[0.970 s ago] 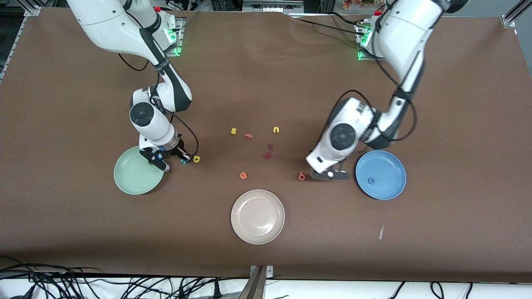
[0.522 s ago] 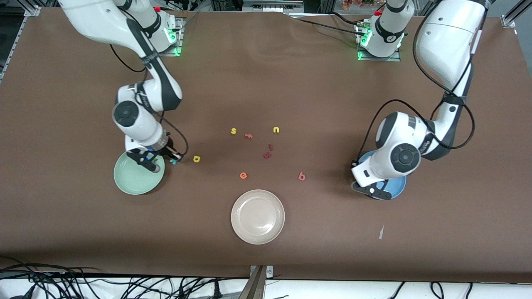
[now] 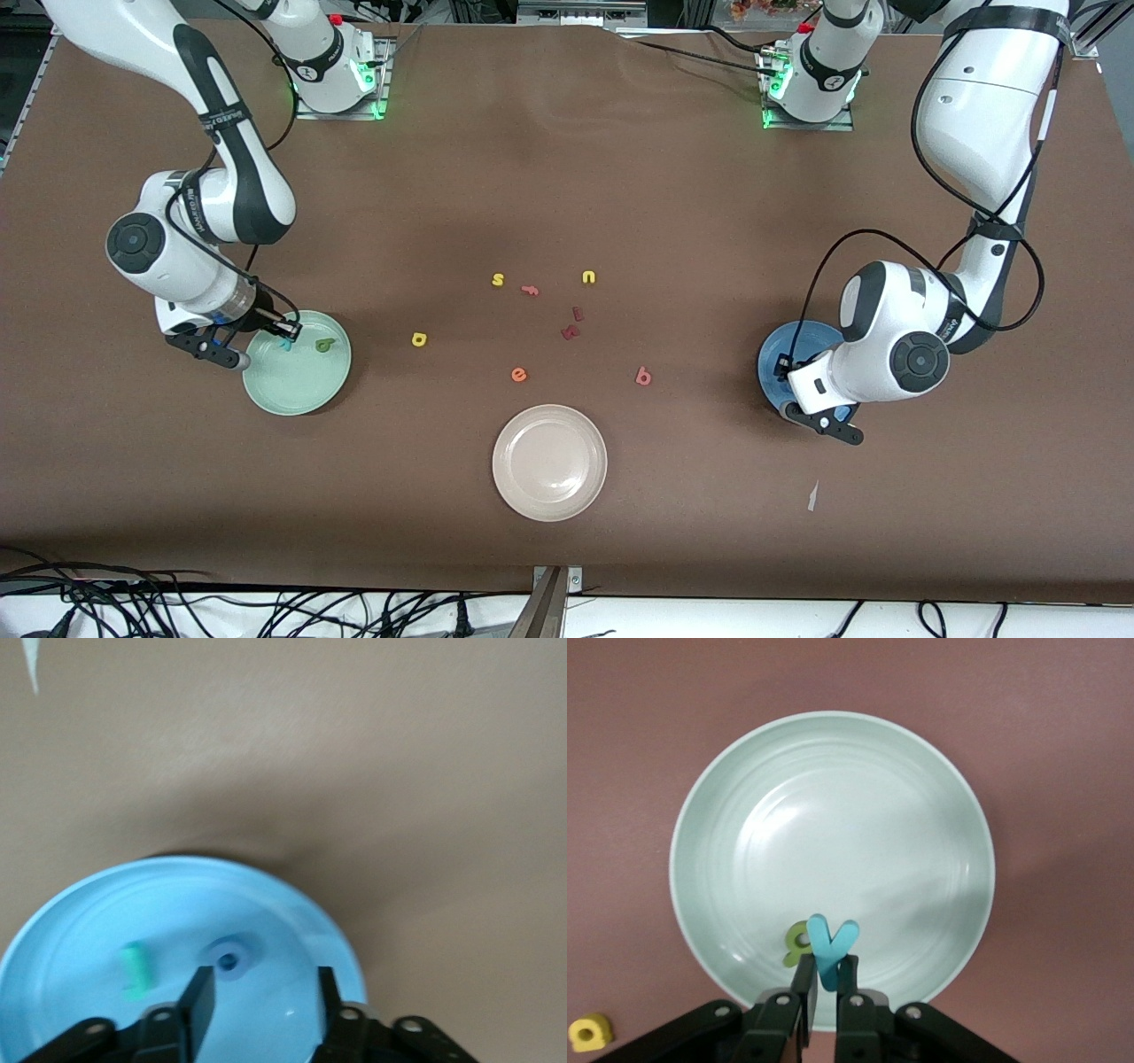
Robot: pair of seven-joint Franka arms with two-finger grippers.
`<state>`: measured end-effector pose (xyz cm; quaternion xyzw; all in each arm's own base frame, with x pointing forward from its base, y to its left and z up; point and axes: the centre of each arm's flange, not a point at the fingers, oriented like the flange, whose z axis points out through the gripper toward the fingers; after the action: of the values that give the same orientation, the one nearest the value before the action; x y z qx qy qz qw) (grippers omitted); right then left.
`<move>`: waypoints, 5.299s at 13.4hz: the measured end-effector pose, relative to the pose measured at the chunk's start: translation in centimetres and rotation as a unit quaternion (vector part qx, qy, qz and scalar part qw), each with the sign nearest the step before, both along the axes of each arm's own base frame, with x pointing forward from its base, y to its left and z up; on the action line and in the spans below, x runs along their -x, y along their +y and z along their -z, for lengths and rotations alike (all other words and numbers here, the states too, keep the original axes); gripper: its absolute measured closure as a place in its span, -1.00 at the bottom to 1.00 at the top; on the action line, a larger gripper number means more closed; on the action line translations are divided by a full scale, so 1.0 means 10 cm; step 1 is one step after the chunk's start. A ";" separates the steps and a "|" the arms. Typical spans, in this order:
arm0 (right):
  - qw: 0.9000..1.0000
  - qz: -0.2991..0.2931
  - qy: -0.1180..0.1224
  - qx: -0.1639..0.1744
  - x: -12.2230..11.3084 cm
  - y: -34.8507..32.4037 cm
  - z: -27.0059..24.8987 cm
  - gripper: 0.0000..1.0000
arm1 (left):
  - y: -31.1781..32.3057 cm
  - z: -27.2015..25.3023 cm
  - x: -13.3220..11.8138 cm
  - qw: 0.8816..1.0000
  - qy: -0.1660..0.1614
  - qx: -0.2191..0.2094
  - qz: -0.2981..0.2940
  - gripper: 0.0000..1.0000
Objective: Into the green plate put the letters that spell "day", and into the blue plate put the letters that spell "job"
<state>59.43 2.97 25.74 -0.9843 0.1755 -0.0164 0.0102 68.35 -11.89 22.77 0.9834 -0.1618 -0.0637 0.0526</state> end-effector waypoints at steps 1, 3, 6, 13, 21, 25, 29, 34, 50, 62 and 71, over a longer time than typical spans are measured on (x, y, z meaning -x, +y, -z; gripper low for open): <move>1.000 0.000 -0.003 0.000 -0.01 -0.01 0.04 0.59 | -0.09 -0.04 -0.03 1.000 -0.003 0.002 -0.018 -0.41; 1.000 0.000 -0.006 -0.001 -0.02 0.02 0.10 0.21 | -0.40 -0.13 -0.06 0.999 -0.011 0.002 -0.050 -0.82; 1.000 0.017 -0.007 -0.004 -0.02 0.09 0.12 0.08 | -1.12 -0.17 -0.01 0.996 -0.025 0.003 -0.081 -1.00; 0.995 0.097 -0.012 -0.021 0.06 1.64 0.19 -0.05 | -2.15 0.29 0.30 0.990 -0.048 0.015 -0.134 -1.00; 0.991 0.124 -0.024 -0.033 0.17 2.14 0.69 -0.15 | -2.46 0.52 0.50 0.992 -0.054 -0.010 -0.115 -0.92; 0.991 0.126 -0.024 -0.032 0.16 2.13 0.70 -0.15 | -2.48 0.62 0.53 0.993 -0.062 -0.029 -0.100 -0.64; 0.991 0.126 -0.021 -0.030 0.18 2.11 0.73 -0.15 | -2.52 0.56 0.51 0.992 -0.071 -0.029 -0.097 0.08; 0.991 0.129 -0.015 -0.025 0.21 2.06 0.79 -0.15 | -2.54 0.54 0.50 0.992 -0.075 -0.031 -0.096 0.43; 0.992 0.125 -0.023 -0.025 0.15 1.93 0.67 0.45 | 0.02 0.00 0.12 0.996 0.016 -0.078 0.048 0.43; 1.000 -0.003 -0.005 -0.001 -0.17 0.16 -0.22 -0.07 | 0.87 -0.85 0.04 0.997 -0.006 -0.053 -0.061 -1.00; 1.000 -0.014 -0.010 -0.003 -0.19 0.24 -0.79 -0.59 | 1.23 -2.31 0.24 0.988 -0.018 -0.068 -0.141 -1.00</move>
<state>61.34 5.39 33.60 -0.9863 0.1620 -0.0257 0.0152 65.98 0.40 45.89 0.9986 -0.0180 -0.0492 -0.0086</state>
